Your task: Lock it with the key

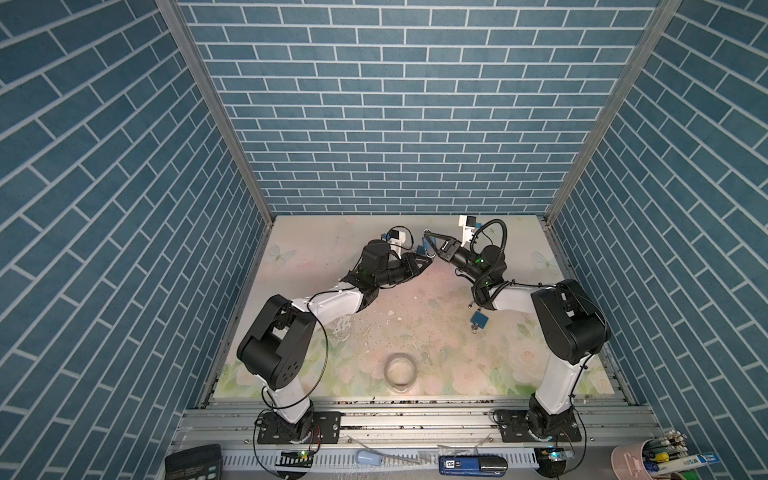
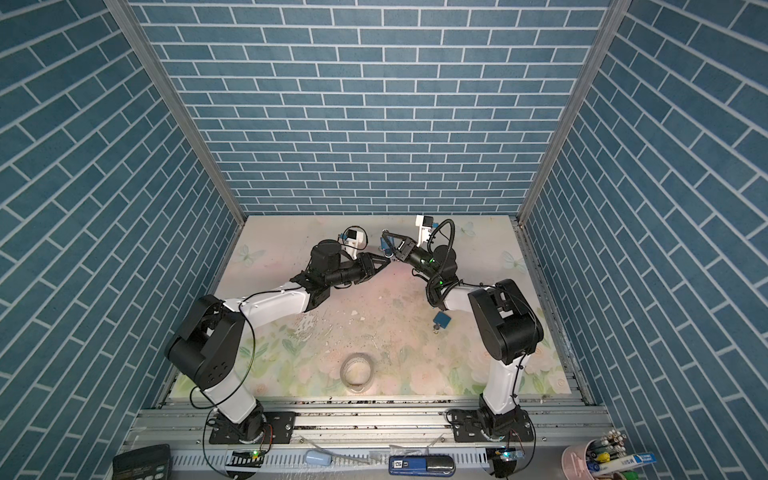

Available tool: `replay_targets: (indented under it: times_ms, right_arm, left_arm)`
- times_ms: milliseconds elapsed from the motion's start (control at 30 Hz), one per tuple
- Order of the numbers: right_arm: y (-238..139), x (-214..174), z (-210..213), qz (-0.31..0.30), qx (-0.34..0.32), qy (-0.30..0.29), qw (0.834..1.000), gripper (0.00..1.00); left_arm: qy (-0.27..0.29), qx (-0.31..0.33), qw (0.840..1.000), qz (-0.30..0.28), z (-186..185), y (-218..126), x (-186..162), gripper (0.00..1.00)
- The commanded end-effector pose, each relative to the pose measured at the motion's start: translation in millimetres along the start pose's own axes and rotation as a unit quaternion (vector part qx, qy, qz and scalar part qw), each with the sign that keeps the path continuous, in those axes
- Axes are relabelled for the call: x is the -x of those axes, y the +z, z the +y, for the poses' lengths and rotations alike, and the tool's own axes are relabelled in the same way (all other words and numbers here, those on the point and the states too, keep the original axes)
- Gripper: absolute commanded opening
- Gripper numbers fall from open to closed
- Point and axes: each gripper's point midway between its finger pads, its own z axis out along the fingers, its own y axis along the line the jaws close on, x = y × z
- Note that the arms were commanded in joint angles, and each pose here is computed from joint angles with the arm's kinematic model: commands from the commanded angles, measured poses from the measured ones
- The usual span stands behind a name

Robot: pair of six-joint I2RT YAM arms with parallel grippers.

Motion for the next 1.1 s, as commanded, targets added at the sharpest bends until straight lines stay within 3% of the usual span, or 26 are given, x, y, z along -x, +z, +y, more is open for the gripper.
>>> replay_targets:
  times_ms: [0,467,1067]
  right_arm:
    - [-1.5,4.7,14.4,-0.013,0.027,-0.005,1.0,0.0]
    - [2.9,7.2,12.0,-0.011,0.026,-0.005,1.0,0.0]
    - [4.8,6.8,13.8,-0.012,0.032,-0.004,0.999,0.0]
  left_arm:
    - [-0.005,-0.025,0.999,-0.027,-7.1,-2.5,11.0,0.29]
    - [-0.012,-0.078,0.996,-0.047,-38.0,-27.8,11.4,0.29]
    - [-0.016,-0.078,0.996,-0.041,-33.8,-1.9,21.6,0.23]
